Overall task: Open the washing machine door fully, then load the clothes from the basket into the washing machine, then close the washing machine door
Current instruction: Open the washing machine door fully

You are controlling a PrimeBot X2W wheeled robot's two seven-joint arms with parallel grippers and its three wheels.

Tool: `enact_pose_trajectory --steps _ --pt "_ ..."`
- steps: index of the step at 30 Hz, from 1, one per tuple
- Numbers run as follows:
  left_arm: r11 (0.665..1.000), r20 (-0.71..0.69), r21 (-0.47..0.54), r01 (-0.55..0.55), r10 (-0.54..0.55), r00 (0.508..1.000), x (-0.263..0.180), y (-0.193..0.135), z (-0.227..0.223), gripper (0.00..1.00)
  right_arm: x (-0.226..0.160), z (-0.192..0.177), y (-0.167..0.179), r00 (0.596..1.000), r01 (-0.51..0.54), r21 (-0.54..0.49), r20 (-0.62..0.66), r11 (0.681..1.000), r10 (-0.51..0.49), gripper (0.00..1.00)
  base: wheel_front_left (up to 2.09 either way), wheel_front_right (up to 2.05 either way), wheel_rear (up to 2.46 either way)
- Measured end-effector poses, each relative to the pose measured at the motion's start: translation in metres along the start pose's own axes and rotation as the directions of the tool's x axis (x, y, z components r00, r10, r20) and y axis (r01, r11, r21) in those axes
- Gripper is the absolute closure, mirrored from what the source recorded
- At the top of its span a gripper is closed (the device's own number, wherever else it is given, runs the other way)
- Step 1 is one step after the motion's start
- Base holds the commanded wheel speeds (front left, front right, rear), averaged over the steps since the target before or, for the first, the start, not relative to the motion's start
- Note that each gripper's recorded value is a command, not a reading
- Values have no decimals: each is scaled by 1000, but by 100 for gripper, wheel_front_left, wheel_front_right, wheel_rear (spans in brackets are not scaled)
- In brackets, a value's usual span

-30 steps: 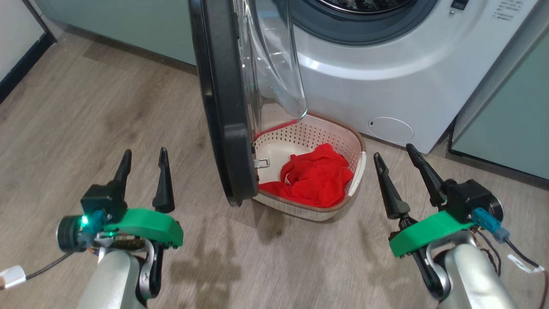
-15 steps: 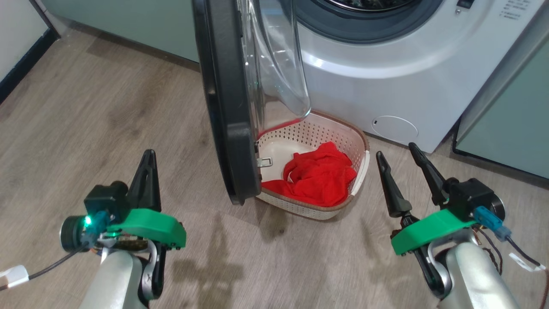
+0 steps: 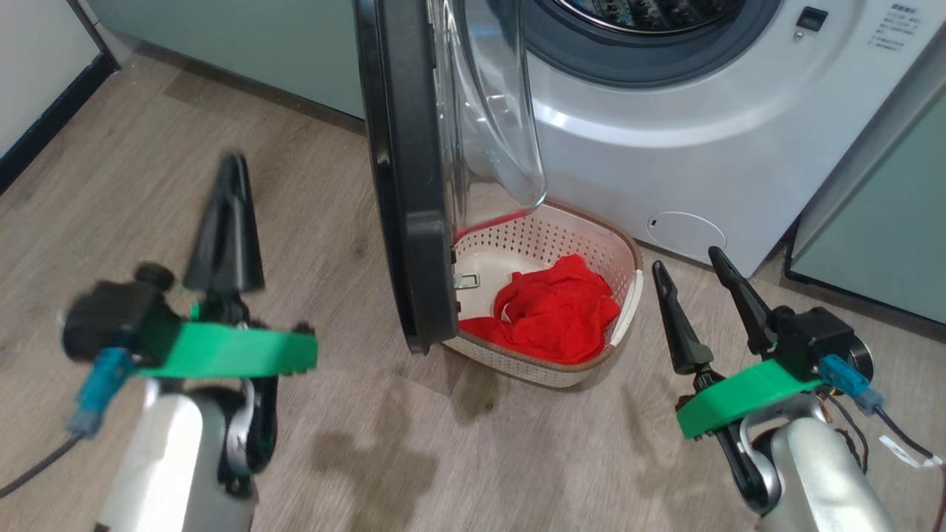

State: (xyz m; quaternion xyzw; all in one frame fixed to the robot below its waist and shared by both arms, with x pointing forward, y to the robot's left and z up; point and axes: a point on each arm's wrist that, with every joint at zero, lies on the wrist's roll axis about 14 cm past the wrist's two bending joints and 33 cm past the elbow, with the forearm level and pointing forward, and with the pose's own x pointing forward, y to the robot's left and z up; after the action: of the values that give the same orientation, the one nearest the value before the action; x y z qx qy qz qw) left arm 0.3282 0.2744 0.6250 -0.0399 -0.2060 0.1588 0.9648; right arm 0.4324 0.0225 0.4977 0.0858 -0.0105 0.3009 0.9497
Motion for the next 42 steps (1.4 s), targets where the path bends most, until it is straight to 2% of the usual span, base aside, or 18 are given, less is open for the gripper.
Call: enact_pose_trajectory --steps 5,10,18,23,25,32,37,42 --pt "994 218 9 107 -106 970 12 -31 67 100 -1 1 0 1000 3 6 1 1000 -3 0 0 0 0" --pt "962 311 -17 274 -255 915 5 -82 95 100 -3 2 0 1000 6 10 1 1000 -6 0 0 0 0" --pt "858 201 -111 501 -474 857 -19 -158 67 100 -5 -1 -3 1000 15 11 -7 1000 -15 0 0 0 0" --pt "805 62 -188 562 -562 825 -38 -186 30 100 -5 -3 -4 1000 18 14 -12 1000 -18 0 0 0 0" --pt "797 -9 -217 564 -579 815 -46 -191 11 100 -5 -4 -5 1000 19 16 -15 1000 -19 0 0 0 0" --pt "808 -203 -271 523 -579 790 -65 -190 -43 100 -6 -8 -7 999 26 19 -24 999 -25 0 0 0 0" --pt "854 -292 -259 450 -514 807 -68 -172 -69 100 -7 -11 -9 999 34 28 -32 999 -33 0 0 0 0" --pt "893 -310 -221 392 -445 840 -61 -150 -80 100 -7 -13 -11 999 38 29 -38 999 -36 0 0 0 0"
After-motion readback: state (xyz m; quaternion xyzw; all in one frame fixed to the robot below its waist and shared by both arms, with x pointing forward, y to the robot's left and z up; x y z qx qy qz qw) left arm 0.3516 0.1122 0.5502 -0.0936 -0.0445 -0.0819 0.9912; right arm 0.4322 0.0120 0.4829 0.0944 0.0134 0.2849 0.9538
